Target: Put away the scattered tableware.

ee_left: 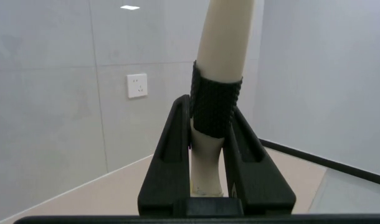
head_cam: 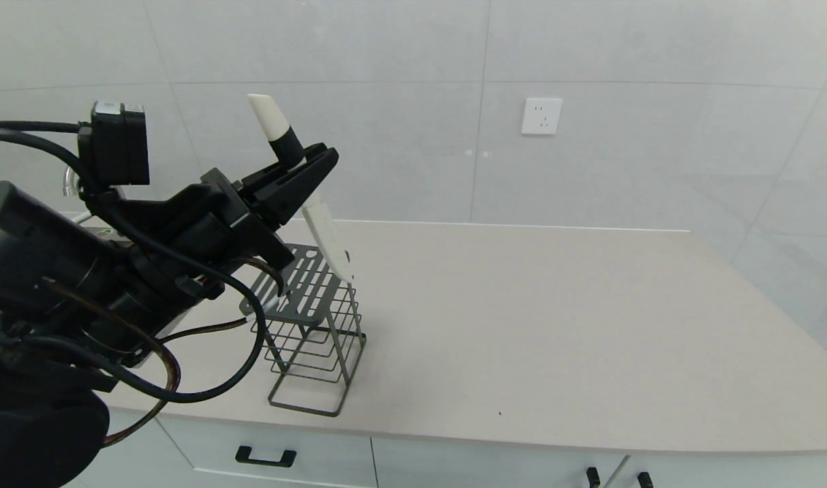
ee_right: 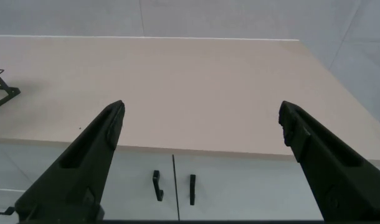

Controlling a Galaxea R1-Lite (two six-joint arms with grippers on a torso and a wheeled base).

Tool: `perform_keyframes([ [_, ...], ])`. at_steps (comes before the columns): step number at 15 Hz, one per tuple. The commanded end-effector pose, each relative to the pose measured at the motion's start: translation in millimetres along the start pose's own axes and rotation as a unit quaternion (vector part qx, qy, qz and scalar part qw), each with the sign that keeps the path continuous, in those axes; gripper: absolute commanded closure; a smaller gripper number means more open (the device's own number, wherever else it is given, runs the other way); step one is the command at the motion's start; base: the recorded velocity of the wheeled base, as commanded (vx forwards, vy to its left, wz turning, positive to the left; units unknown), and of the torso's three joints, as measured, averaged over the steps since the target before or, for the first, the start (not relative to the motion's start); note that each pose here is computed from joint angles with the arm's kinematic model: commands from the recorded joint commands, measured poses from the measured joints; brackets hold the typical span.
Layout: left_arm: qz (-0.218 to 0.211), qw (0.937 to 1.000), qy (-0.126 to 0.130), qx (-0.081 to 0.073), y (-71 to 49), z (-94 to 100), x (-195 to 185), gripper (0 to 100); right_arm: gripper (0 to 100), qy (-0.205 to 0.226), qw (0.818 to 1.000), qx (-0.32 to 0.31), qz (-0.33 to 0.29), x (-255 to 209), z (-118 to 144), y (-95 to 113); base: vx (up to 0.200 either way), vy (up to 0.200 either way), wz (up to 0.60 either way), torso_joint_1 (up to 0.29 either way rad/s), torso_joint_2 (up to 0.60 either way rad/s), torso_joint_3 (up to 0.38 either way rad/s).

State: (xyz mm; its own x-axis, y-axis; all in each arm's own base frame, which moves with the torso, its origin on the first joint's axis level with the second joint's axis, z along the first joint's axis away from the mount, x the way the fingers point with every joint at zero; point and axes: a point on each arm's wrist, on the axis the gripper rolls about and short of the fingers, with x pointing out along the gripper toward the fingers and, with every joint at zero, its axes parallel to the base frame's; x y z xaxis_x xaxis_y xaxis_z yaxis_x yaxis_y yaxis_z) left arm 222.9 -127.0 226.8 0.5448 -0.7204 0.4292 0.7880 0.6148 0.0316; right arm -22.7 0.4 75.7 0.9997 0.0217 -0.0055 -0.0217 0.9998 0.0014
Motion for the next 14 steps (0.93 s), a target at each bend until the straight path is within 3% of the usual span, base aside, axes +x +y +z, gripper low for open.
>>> perform_keyframes([
  [1, 0.016, 0.9995, 0.009, 0.024, 8.4, -3.4, -3.7, 100, 0, 0.001, 1.0, 0.0, 0.001, 0.2, 0.1, 0.0, 0.0, 0.0, 0.0, 0.0, 0.0, 0.0],
  [6, 0.03, 0.9987, 0.024, 0.034, 20.6, -13.2, -3.5, 100, 0, 0.001, 1.0, 0.0, 0.001, 0.2, 0.1, 0.0, 0.0, 0.0, 0.0, 0.0, 0.0, 0.0],
  [7, 0.038, 0.9973, 0.033, 0.054, 30.7, -17.7, -4.5, 100, 0, 0.001, 1.0, 0.0, 0.001, 0.2, 0.1, 0.0, 0.0, 0.0, 0.0, 0.0, 0.0, 0.0],
  [9, 0.032, 0.9972, 0.04, 0.054, 33.2, -23.4, -2.4, 100, 0, 0.001, 1.0, 0.0, 0.001, 0.2, 0.1, 0.0, 0.0, 0.0, 0.0, 0.0, 0.0, 0.0],
  [13, 0.011, 0.9968, 0.032, 0.073, 41.0, -21.0, 4.0, 100, 0, 0.001, 1.0, 0.0, 0.001, 0.2, 0.1, 0.0, 0.0, 0.0, 0.0, 0.0, 0.0, 0.0],
  [14, 0.003, 0.9961, 0.037, 0.08, 47.7, -21.2, 1.1, 100, 0, 0.001, 1.0, 0.0, 0.001, 0.2, 0.1, 0.0, 0.0, 0.0, 0.0, 0.0, 0.0, 0.0],
])
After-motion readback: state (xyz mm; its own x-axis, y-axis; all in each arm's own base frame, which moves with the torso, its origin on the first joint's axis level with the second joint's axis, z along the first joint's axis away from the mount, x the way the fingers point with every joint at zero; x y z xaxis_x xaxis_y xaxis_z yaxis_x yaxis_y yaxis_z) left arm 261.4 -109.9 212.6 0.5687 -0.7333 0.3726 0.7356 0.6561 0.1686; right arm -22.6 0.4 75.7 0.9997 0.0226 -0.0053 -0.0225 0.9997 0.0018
